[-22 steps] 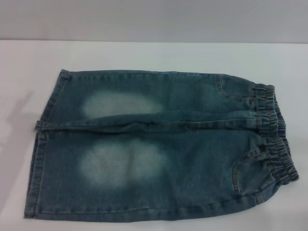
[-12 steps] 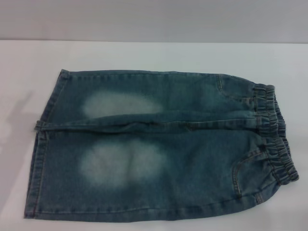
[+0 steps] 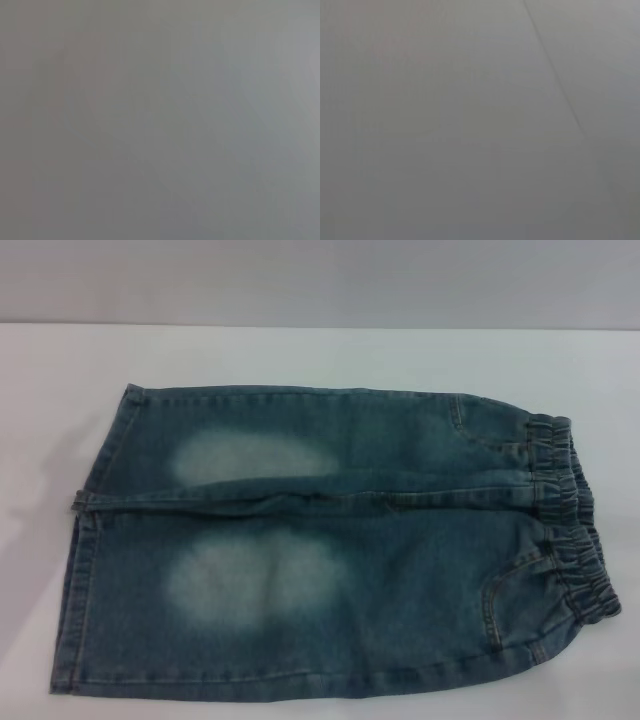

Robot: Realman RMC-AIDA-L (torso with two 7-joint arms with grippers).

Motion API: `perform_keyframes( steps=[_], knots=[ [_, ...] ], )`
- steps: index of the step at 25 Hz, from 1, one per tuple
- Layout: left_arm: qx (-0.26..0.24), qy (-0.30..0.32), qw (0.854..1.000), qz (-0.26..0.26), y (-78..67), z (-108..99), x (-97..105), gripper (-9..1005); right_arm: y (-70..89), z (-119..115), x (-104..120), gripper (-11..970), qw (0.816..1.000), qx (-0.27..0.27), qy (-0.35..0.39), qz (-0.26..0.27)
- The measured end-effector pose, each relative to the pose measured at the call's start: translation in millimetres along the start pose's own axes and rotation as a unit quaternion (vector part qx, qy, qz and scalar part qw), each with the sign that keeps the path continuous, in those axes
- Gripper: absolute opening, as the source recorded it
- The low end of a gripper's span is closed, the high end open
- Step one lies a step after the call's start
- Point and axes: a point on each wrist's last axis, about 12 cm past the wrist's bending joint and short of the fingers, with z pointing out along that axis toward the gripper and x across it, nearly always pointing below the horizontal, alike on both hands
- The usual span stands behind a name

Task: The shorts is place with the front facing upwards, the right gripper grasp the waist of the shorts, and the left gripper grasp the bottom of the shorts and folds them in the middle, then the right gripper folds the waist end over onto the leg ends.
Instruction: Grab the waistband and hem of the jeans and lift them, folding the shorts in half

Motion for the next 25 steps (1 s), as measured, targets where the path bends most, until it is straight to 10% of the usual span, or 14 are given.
perform_keyframes(
  steps=[7,15,25],
  knots=[
    [0.110,0.126,0.978,-0.121,19.1,54,-12,607,2.4,3,1,786,1.000,-0.003,-0.002,0.003],
    [0.202,0.348,0.889,-0.220,28.3,106,-48,604,0.1,1,2,786,1.000,0.003,0.008,0.001],
    [0.168,0.553,0.777,-0.250,29.7,111,-61,600,-4.4,7,11,787,0.999,0.011,0.040,-0.010]
  ],
)
